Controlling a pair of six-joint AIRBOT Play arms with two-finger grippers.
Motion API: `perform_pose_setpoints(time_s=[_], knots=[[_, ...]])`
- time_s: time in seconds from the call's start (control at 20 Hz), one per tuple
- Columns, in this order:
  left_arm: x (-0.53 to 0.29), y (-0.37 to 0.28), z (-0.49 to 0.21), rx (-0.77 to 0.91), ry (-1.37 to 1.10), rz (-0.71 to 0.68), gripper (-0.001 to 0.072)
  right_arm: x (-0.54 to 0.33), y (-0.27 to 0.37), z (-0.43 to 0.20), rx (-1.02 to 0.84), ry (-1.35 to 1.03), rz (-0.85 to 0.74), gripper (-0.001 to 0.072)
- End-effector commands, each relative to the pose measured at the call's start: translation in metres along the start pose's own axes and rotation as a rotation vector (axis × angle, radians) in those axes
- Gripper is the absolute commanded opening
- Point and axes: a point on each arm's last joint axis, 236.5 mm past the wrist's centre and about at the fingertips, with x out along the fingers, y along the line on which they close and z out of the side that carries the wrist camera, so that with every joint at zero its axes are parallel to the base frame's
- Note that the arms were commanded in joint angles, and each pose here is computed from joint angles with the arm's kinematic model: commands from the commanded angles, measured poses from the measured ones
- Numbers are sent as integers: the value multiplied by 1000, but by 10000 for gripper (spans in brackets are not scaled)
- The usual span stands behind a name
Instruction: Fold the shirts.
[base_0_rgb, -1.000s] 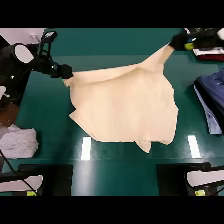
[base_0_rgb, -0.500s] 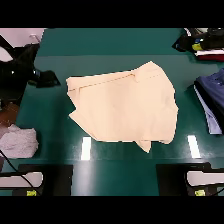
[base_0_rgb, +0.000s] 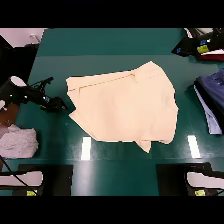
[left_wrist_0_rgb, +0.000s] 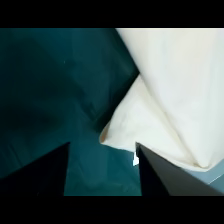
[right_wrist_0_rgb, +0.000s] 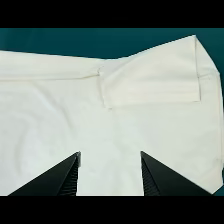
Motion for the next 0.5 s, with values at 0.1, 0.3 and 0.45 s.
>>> perform_pose_setpoints(time_s=[0.1,0.3,0.45], knots=[[28,-13,-11,43,60,-45,481,-4,14,-18,-18,71,26,427],[41,-24,-10,85,70,-19,480,-5,16,-27,-19,112,33,427],[40,-26,-10,68,69,-26,477,-7,16,-36,-17,148,38,427]])
